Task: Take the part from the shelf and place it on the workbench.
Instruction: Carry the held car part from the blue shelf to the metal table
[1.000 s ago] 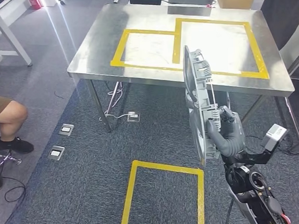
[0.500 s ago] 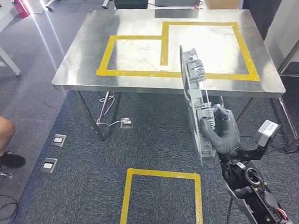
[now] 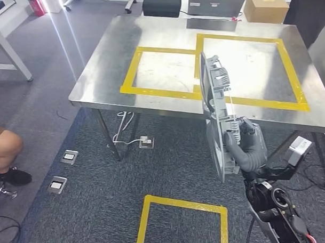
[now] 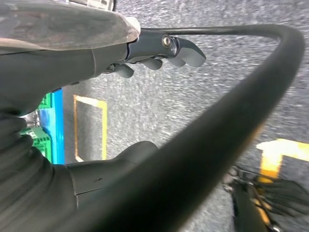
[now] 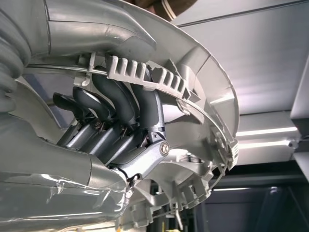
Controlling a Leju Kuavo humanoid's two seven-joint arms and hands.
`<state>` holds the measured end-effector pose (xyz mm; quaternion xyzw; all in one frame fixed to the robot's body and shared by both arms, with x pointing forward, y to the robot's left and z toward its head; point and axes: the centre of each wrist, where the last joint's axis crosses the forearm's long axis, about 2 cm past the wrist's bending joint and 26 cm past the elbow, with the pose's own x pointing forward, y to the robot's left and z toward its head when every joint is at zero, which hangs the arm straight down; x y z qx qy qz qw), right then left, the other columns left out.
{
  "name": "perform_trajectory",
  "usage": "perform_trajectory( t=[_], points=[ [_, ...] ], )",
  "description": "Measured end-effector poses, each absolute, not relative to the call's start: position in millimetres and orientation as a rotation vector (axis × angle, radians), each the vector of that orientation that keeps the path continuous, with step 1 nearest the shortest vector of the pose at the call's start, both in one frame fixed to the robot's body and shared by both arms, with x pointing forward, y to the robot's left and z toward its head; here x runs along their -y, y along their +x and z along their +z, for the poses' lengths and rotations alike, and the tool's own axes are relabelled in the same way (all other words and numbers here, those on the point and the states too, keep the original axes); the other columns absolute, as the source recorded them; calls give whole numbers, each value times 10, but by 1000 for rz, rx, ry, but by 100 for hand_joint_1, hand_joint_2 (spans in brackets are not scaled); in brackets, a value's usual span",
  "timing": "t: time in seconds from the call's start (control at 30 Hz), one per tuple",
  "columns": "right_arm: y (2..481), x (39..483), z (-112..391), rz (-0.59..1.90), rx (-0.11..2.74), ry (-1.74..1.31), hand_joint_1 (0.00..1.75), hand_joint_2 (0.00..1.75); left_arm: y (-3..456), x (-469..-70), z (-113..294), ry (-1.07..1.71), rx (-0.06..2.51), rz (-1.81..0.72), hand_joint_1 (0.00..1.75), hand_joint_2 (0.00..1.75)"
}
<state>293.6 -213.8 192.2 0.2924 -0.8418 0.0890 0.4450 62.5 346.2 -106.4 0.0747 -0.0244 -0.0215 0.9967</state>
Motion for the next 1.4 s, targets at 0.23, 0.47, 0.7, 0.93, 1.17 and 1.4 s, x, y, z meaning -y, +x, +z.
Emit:
perform_trajectory(
  t=[0.23, 0.47, 0.7, 0.93, 1.17, 1.4],
  points=[
    [2957, 2142, 1960, 223, 2098, 725, 175, 175, 676, -3430, -1059, 144, 57, -45, 0, 175],
    [2961, 2139, 1963, 224, 2099, 726, 175, 175, 649, -3444, -1062, 147, 53, -50, 0, 175],
    [2964, 2138, 1970, 224, 2102, 726, 175, 175, 641, -3460, -1062, 150, 55, -52, 0, 175],
    [2925, 2140, 1916, 215, 2087, 723, 175, 175, 644, -3470, -1061, 146, 60, -61, 0, 175],
    [2888, 2178, 1910, 149, 2106, 698, 175, 175, 664, -3463, -1058, 144, 64, -79, 0, 175],
    [2896, 2255, 1964, 68, 2178, 601, 175, 175, 664, -3467, -1058, 143, 75, -93, 0, 175]
  ],
)
